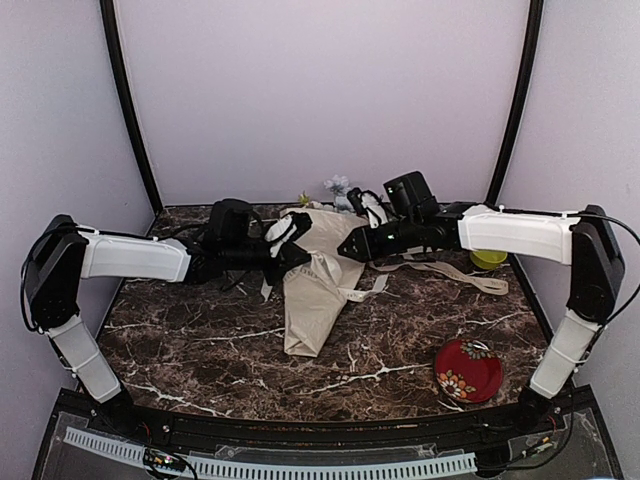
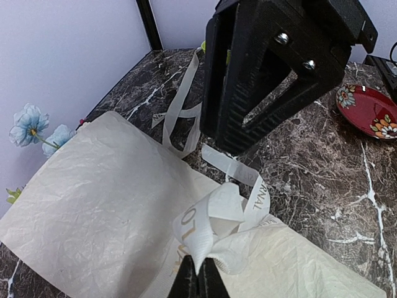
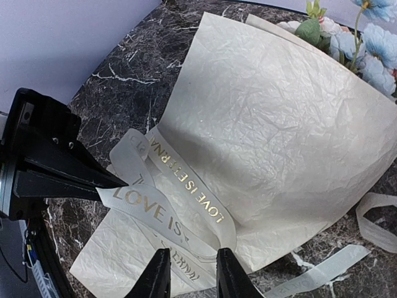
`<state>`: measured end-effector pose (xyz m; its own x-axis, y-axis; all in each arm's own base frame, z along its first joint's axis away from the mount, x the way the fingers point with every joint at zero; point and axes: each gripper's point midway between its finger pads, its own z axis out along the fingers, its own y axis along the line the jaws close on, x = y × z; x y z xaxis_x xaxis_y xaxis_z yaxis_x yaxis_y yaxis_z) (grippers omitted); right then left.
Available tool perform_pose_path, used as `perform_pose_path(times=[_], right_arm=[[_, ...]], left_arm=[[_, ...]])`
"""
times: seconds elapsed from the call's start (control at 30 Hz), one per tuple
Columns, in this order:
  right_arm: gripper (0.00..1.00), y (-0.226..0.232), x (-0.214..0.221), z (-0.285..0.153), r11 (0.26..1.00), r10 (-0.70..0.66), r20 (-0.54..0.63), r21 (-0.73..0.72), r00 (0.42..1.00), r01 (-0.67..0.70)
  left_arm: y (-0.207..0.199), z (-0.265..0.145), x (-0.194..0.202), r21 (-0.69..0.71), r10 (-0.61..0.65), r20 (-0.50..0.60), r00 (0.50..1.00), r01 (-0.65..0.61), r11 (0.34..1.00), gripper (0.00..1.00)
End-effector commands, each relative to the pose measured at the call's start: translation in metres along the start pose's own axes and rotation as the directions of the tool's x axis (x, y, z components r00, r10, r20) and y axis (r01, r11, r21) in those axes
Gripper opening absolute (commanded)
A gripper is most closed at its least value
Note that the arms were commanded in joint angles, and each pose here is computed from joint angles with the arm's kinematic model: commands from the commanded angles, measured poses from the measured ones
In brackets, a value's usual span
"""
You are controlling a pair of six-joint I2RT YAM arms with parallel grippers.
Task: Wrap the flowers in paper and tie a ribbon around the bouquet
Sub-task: Cross the ribbon over the folded bouquet.
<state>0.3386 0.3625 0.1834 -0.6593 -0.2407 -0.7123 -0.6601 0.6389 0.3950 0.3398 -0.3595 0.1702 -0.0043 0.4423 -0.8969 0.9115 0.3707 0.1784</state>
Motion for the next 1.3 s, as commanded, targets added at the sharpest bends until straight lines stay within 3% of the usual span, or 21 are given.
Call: perform_pose_path(times=[0.0, 0.3, 0.4, 0.63, 0.83, 0.97, 1.2, 1.27], right_arm=[[0.28, 0.010, 0.002, 0.001, 0.999, 0.009, 0.011, -0.045, 1.000, -0.008], [0.28, 0.027, 0.029, 0.006, 0.990, 0.001, 0.035, -0.140, 0.999, 0.004], [0.33, 0.017, 0.043, 0.019, 0.994, 0.011, -0.002, -0.109, 1.000, -0.011], [0.34, -0.024, 0.058, 0.017, 1.000, 0.031, -0.034, 0.004, 0.999, -0.031], [0.55, -0.058, 0.099, 0.015, 0.999, 0.005, -0.161, 0.044, 0.987, 0.002], [0.62, -0.065, 0.110, 0.023, 0.998, -0.055, -0.212, 0.021, 0.976, 0.061], [0.62, -0.070, 0.109, 0.045, 0.994, -0.107, -0.242, -0.010, 0.964, 0.108], [0.54, -0.076, 0.111, 0.047, 0.995, -0.100, -0.253, 0.003, 0.962, 0.105]], left_arm=[[0.000, -0.004, -0.014, 0.000, -0.022, 0.062, 0.998, 0.022, 1.000, 0.00], [0.000, -0.004, -0.016, 0.003, -0.042, 0.077, 0.996, 0.042, 0.999, 0.00], [-0.001, -0.004, -0.015, 0.009, -0.046, 0.077, 0.996, 0.045, 0.999, 0.00], [-0.003, -0.006, -0.011, 0.009, -0.044, 0.066, 0.997, 0.043, 0.999, 0.00], [-0.004, -0.006, -0.011, 0.012, -0.041, 0.067, 0.997, 0.040, 0.999, 0.00], [-0.004, -0.006, -0.011, 0.014, -0.035, 0.065, 0.997, 0.034, 0.999, 0.00], [-0.005, -0.006, -0.009, 0.012, -0.034, 0.054, 0.998, 0.034, 0.999, 0.00], [-0.004, -0.007, -0.008, 0.012, -0.033, 0.052, 0.998, 0.032, 0.999, 0.00]])
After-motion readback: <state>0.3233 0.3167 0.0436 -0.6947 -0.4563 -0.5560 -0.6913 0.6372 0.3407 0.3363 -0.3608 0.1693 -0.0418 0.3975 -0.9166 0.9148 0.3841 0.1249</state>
